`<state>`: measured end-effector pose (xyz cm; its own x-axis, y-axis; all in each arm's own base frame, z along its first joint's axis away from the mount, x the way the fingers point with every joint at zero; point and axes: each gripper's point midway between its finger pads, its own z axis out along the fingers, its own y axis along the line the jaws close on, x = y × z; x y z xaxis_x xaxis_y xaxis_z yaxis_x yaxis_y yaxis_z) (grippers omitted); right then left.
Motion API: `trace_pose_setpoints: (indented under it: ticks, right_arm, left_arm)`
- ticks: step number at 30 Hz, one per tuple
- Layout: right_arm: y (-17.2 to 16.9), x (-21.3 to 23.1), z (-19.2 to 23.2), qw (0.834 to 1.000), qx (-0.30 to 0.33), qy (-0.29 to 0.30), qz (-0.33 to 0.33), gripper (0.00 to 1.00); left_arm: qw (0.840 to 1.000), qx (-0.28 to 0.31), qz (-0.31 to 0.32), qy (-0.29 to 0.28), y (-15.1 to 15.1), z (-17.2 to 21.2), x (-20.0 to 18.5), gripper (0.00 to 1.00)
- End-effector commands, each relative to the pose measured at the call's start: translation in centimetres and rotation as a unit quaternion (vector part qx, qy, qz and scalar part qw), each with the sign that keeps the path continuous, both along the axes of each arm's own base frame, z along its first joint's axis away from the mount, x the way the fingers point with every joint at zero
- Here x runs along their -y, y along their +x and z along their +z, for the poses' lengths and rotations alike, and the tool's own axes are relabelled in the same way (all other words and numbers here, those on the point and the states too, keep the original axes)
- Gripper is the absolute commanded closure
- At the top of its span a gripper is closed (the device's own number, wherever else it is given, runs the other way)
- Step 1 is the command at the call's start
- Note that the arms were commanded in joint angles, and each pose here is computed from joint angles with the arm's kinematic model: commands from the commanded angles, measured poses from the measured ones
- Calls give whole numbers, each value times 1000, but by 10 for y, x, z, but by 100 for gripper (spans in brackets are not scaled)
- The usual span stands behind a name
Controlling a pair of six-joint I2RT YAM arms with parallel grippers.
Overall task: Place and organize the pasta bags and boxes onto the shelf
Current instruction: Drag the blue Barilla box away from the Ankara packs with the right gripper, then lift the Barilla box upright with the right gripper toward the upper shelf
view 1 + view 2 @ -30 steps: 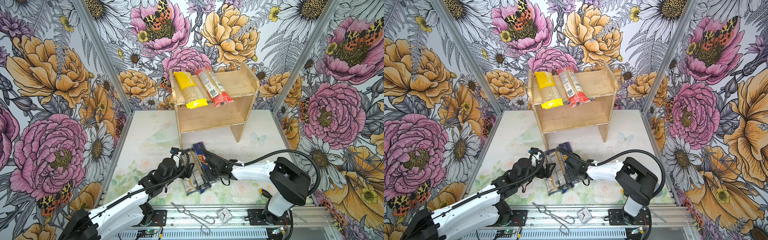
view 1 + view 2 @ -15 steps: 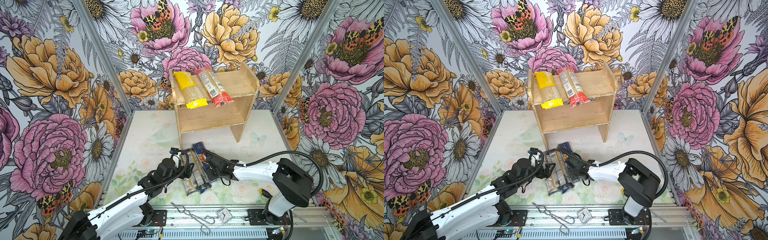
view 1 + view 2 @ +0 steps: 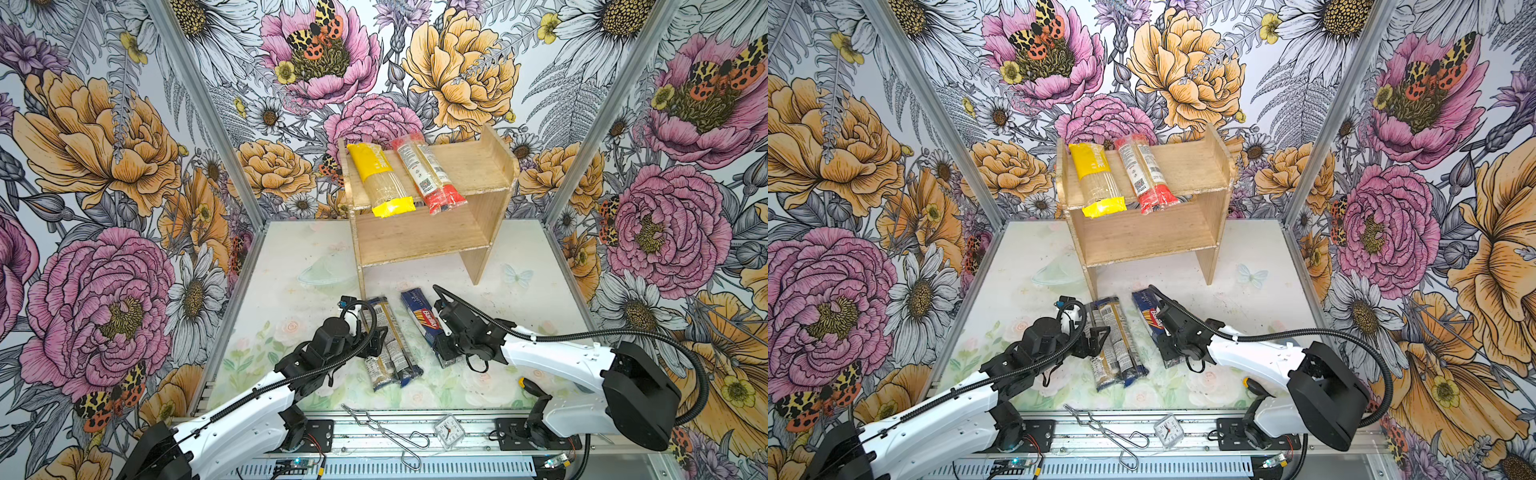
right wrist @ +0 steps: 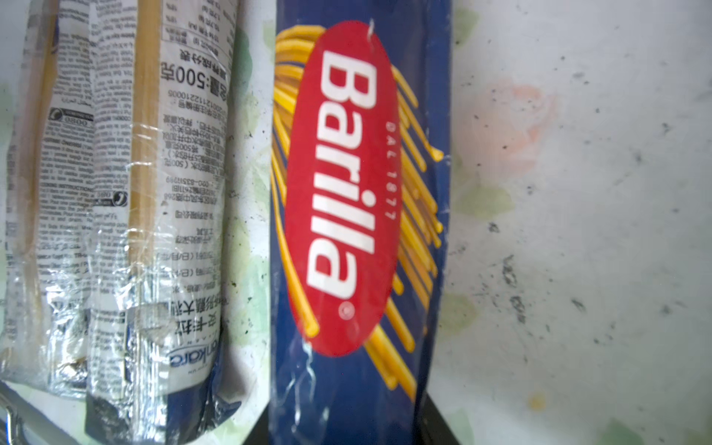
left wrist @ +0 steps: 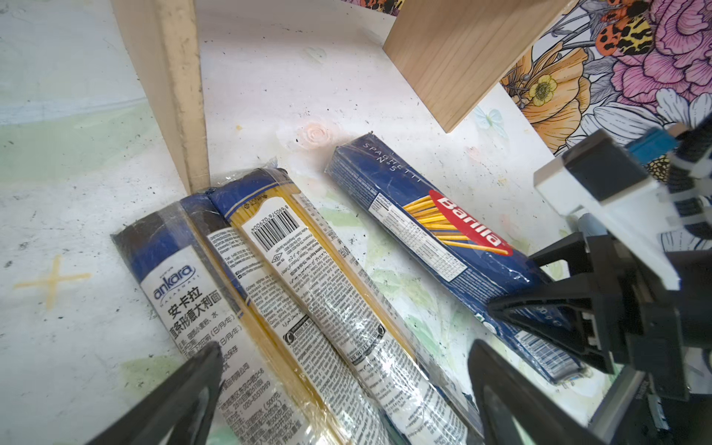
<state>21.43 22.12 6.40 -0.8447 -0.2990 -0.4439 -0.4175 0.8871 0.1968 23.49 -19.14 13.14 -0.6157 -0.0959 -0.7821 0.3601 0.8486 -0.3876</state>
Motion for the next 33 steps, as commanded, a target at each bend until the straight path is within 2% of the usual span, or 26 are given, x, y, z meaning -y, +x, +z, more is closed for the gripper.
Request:
trace_pose_setpoints:
  ticks: [1, 9, 22, 33]
  right_arm:
    - [20, -8, 49, 996, 60, 66, -14, 100]
    - [7, 18, 105, 995, 75, 65, -24, 100]
    - [-16, 71, 235, 982, 130, 114, -74, 100]
    - [-20, 110, 326, 968, 211, 82, -108, 100]
  left_arm:
    - [1000, -7, 0, -3, -1, -4, 0, 1]
    - [1000, -7, -3, -3, 0, -3, 1, 1]
    - [1000, -5, -5, 2, 1, -3, 2, 1]
    - [1000, -1, -7, 5, 1, -1, 1, 1]
